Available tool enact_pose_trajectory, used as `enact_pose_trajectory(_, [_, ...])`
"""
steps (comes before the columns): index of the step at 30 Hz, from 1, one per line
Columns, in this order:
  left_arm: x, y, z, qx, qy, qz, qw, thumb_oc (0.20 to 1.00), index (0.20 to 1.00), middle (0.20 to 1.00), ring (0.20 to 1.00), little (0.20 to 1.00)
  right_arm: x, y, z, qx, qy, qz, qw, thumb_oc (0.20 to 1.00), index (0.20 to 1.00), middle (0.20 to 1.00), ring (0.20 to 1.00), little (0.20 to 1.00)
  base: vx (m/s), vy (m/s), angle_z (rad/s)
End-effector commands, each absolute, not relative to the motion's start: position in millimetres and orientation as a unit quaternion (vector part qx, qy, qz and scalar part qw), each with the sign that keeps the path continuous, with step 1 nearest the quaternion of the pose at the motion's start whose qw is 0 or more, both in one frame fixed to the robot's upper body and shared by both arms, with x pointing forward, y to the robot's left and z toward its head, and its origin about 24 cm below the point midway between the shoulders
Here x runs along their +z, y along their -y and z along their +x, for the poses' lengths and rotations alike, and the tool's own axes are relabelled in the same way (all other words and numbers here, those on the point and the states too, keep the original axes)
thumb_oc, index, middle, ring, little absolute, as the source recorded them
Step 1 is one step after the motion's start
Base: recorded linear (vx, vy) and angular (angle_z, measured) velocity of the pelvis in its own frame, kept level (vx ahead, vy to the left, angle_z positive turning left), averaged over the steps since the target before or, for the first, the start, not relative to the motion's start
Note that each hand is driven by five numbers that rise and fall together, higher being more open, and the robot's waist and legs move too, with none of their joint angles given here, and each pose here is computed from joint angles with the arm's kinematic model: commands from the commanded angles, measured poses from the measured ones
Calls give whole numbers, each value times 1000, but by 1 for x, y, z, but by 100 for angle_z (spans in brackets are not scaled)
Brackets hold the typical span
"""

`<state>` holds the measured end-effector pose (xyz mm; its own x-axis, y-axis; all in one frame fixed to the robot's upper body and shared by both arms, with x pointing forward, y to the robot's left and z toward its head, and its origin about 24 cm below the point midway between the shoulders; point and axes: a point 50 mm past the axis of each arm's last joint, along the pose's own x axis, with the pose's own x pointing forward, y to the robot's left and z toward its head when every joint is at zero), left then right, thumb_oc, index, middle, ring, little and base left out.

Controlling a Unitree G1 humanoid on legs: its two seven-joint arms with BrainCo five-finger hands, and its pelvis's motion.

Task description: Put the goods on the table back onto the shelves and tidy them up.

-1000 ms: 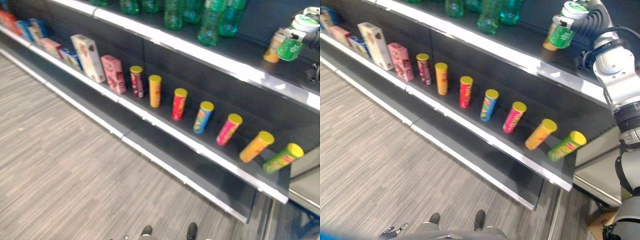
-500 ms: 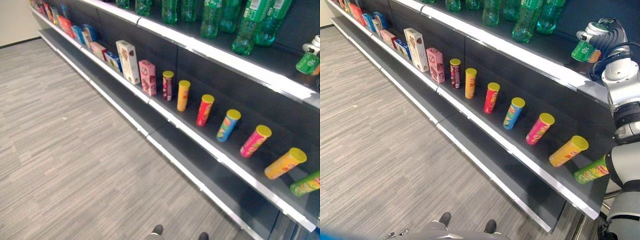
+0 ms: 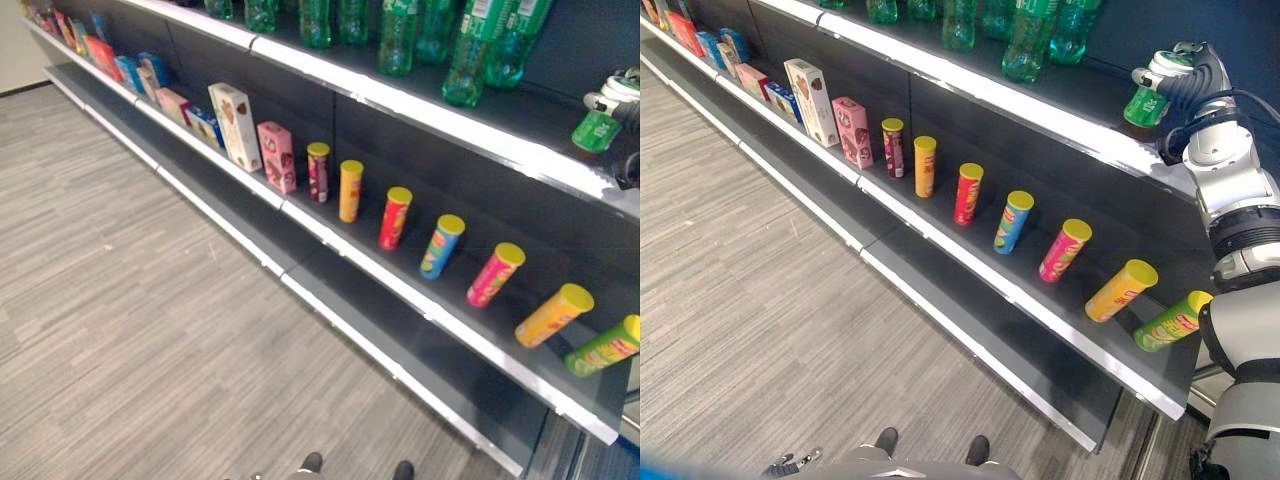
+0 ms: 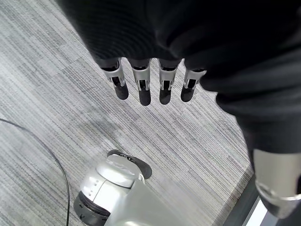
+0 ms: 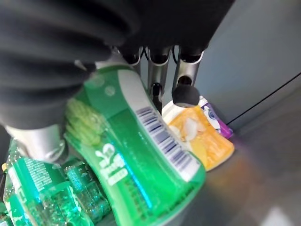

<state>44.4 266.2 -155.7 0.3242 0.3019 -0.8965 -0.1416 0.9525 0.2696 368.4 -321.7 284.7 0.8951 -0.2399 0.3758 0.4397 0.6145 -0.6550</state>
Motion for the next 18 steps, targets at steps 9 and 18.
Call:
enact_pose_trajectory(9, [-152,-278,49,128,-566,115,806,1000,1000,1000,1000,1000,303,314,369,-198,166,-384,886,200,200,200,200,200,-1,2,0])
enact_pose_trajectory(18, [-153,-277,49,128,-566,113,806,1000,1000,1000,1000,1000,300,313,371,-197,159,-386,887,200,200,200,200,200,0,0,0])
